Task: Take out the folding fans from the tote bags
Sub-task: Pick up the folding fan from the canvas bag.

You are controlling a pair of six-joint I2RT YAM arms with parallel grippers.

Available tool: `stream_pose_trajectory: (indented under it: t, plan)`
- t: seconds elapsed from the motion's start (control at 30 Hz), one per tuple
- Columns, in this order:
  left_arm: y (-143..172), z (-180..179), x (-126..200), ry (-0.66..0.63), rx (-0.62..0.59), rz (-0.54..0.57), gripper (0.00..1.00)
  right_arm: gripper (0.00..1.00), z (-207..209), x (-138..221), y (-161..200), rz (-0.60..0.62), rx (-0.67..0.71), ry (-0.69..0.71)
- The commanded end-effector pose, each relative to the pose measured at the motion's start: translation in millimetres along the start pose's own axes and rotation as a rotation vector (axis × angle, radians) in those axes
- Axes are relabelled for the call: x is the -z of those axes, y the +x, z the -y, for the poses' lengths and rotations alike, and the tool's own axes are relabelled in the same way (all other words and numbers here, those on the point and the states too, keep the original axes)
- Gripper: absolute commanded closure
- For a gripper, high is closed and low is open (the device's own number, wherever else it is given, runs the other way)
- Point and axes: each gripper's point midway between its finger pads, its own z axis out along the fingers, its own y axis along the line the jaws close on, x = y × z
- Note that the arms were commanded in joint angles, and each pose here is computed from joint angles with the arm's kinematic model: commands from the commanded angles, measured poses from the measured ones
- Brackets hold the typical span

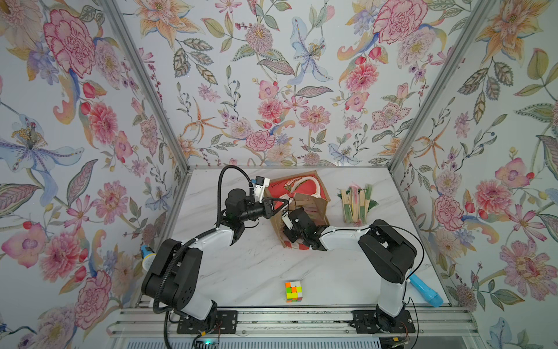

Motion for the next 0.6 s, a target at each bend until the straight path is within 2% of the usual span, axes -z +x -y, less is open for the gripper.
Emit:
stream_pose_trajectory:
  t: [0.0,0.33,0.57]
  plan:
    - [-1,12,2,0.054,0.001,-0.009,1.0,0.72,-7,-2,1,-0.017,0.03,-0.029]
    - [1,8,3,0.047,0.007,-0.009,1.0,0.87,-11,-3,9,-0.034,0.022,-0.074]
    - [1,7,3,0.05,0.009,-0.005,1.0,0.89,-6,17,-8,0.063,-0.032,-0.09]
